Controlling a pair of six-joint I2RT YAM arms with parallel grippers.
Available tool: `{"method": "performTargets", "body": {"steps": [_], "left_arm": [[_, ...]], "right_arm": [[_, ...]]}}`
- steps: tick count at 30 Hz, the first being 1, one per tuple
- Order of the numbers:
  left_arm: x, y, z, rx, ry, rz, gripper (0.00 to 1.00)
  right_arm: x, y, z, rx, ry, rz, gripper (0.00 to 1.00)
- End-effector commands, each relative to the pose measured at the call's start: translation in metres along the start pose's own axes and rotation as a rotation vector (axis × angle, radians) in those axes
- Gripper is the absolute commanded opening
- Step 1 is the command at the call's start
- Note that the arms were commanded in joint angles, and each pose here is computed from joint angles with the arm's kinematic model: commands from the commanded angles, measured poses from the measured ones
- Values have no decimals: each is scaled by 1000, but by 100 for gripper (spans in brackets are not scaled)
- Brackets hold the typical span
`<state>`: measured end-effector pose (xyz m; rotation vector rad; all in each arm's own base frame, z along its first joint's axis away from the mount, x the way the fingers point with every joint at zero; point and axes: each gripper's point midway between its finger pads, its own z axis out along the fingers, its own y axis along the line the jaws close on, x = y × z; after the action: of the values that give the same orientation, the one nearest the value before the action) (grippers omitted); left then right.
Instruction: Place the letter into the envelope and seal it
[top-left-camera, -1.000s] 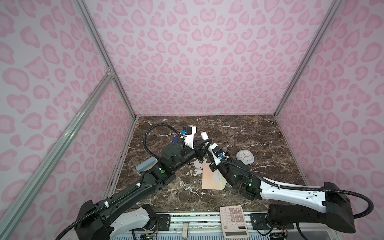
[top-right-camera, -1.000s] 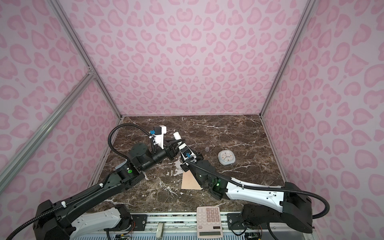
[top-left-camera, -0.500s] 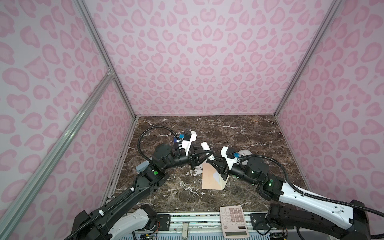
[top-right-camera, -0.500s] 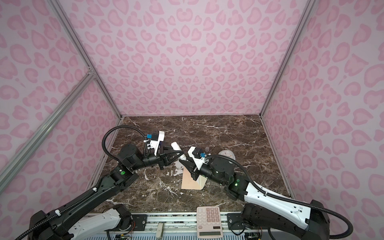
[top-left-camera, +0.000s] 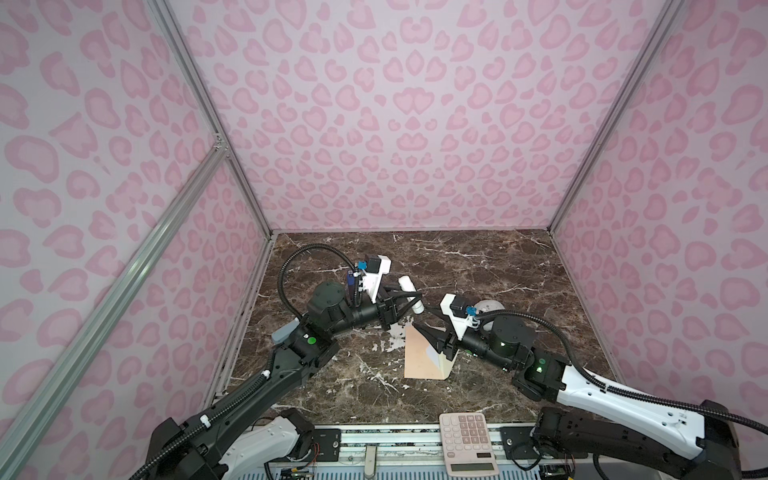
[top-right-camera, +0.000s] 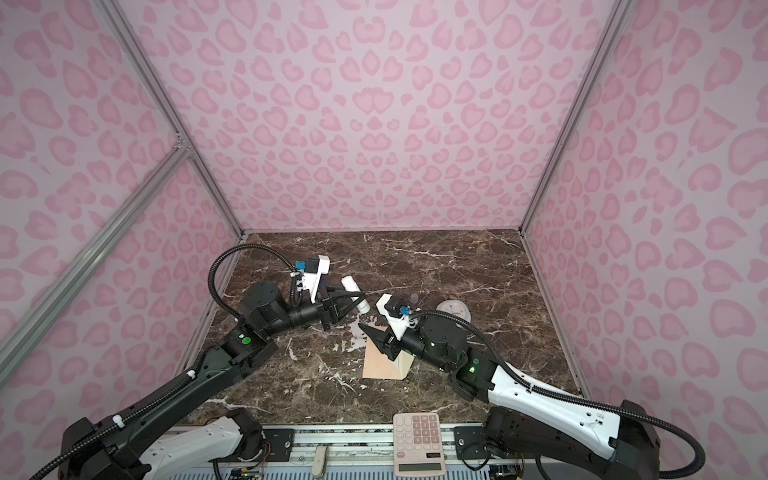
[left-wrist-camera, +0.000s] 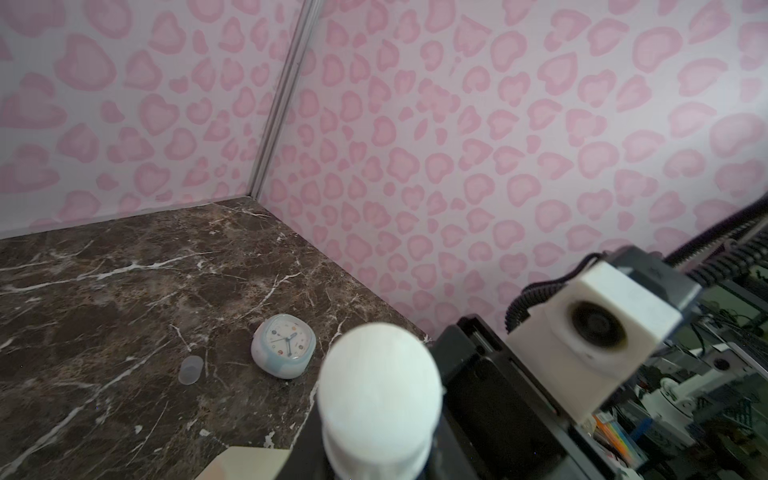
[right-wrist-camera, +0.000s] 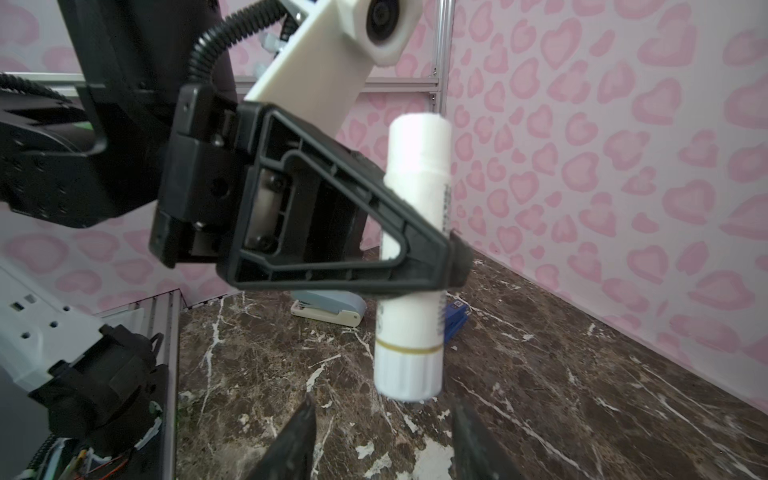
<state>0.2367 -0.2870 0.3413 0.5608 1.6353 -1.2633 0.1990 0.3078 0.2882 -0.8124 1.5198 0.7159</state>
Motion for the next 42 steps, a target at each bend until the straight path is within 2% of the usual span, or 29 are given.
{"method": "performTargets", "body": {"steps": [1,4,5,9,12,23,36,42], "left_arm": [[-15,39,-5,-246,-76,-36,4],[-22,42,-5,-320,-102,-12,4],[-17,43,-4,-351,-76,-6,4],[-12,43,5,-398,-37,9,4],[-10,43,10,-398,-38,-1,4],[-10,38,17,-380,-34,-4,4],[-3,31,23,-333,-6,-24,4],[2,27,28,-300,25,-42,4]], "right_arm": [[-3,-25,0,224,-53,-79,56],[-3,-32,1,328,-82,-96,54],[-3,-33,2,351,-90,-101,53],[-8,-35,11,379,-101,-97,51],[-10,-36,20,390,-59,-90,50],[-11,-36,36,401,-53,-100,47],[-1,-47,44,425,-28,-99,35],[2,-49,45,427,-24,-101,32]]}}
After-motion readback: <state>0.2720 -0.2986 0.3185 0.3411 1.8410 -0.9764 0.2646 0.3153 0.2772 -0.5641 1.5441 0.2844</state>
